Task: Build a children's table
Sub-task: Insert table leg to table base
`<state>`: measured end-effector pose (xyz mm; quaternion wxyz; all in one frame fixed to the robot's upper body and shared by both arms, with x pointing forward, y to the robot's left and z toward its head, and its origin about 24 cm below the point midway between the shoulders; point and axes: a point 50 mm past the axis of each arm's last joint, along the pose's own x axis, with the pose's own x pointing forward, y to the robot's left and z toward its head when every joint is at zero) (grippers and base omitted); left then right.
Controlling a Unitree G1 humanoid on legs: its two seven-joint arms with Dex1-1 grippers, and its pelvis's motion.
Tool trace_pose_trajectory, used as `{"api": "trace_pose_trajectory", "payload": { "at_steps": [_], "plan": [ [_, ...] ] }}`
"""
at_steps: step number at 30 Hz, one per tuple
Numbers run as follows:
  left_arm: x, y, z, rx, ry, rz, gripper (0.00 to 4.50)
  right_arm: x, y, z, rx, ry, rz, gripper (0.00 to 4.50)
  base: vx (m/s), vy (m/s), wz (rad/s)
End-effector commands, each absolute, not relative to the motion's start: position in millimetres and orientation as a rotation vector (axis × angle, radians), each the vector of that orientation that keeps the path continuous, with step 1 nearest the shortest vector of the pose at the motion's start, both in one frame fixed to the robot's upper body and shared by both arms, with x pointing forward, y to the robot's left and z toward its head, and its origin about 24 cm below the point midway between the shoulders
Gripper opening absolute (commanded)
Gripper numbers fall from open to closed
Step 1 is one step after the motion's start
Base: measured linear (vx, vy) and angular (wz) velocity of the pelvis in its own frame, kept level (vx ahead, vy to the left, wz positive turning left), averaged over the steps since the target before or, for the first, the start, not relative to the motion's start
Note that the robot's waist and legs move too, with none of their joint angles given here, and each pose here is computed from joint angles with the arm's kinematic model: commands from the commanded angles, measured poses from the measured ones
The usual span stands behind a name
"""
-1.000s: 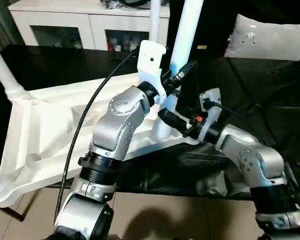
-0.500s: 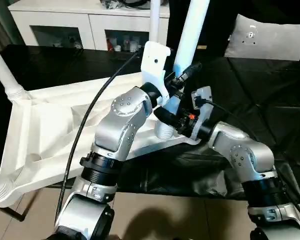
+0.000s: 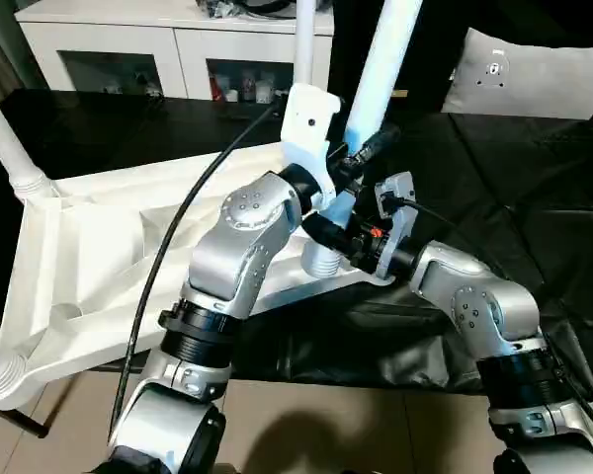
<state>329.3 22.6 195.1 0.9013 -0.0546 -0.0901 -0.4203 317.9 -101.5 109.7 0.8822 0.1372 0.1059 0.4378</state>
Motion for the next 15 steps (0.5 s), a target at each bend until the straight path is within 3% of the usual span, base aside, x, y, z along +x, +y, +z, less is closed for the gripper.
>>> {"api": "trace_pose_trajectory", "payload": {
  "at_steps": [1,9,15],
  "plan": [
    [317.4,13.7,201.0,-0.127,-0.212,-0.976,2.71,321.7,-112.1,112.2,0.294,0.200,0.862,1.94,0.000,0.000,0.00],
    [298.1,8.1,208.0,-0.186,-0.262,-1.150,3.34,325.3,-113.8,114.2,0.269,0.148,0.816,1.89,0.000,0.000,0.00],
    [297.0,11.8,211.4,-0.237,-0.283,-1.147,3.80,327.9,-117.4,113.4,0.268,0.161,0.794,1.89,0.000,0.000,0.00]
  ]
}}
